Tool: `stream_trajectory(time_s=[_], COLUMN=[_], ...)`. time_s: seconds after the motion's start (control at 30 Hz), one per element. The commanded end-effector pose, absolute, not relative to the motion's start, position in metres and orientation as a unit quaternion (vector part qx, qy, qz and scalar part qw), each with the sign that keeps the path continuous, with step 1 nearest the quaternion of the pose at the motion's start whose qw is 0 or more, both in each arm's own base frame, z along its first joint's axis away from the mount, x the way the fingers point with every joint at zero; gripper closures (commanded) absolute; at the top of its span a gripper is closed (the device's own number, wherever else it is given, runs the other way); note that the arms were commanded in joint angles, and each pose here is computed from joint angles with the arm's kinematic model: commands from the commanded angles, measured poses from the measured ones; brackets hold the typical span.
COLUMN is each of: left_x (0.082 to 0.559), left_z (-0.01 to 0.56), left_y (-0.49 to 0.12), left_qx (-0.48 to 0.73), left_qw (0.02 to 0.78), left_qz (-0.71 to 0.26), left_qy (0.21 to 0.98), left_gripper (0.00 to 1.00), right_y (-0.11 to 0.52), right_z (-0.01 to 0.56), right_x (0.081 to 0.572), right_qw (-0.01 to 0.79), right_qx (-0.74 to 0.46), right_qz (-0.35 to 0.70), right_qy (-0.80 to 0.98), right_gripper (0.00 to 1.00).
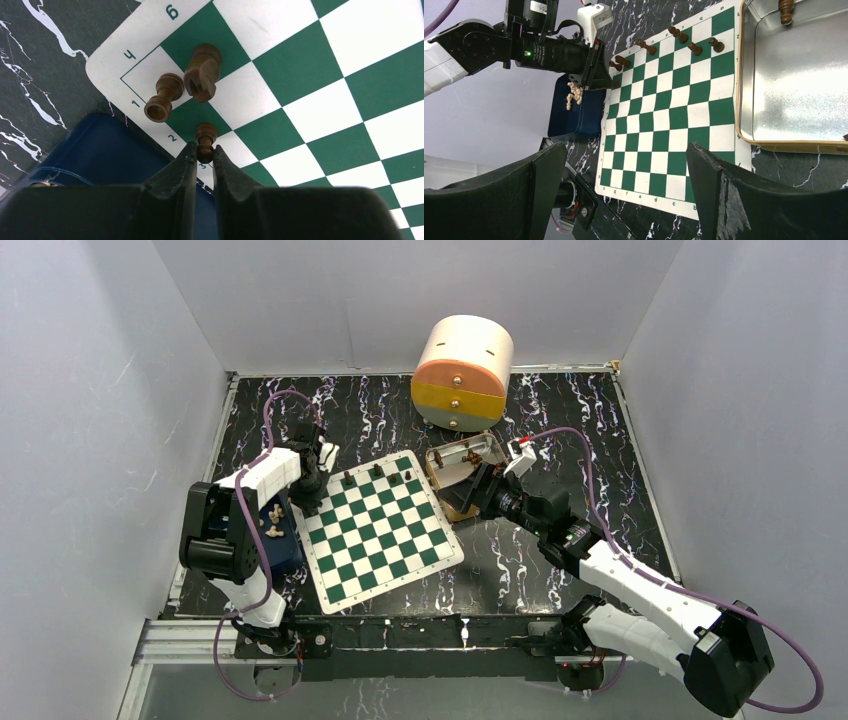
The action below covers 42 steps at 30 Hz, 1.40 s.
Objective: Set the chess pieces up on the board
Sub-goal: Place the chess piece on the chessboard.
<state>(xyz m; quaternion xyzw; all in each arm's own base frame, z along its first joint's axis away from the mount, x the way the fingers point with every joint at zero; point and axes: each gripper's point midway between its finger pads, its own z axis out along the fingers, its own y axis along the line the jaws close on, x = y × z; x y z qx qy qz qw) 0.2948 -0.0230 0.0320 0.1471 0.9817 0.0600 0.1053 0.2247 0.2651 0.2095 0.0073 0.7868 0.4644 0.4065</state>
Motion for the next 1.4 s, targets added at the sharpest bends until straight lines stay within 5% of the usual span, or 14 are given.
stream_trajectory(time_s=[0.0,0.67,1.37], left_x=[0.302,0.304,0.314], left_z=[0.045,0.042,0.090], left_y=[-0.019,-0.015,-0.027], left_qx=[0.145,0.143,0.121], left_qw=[0.125,0.134,0.190], left_qz=[0.069,0.080,0.051], left_qy=[0.979,0.977,0.973], left_gripper=[0.89,0.87,0.60], right_y=[0.270,0.272,0.278], right_z=[0.228,0.228,0.217], right_x=[0.228,0.227,0.233], right_qw=[0.428,0.423,0.413], right_qx=[-0.002,-0.005,-0.026], right_qz=[0.483,0.488,0.461], right_qy=[0.764,0.764,0.785], right_gripper=[0.01,0.01,0.01])
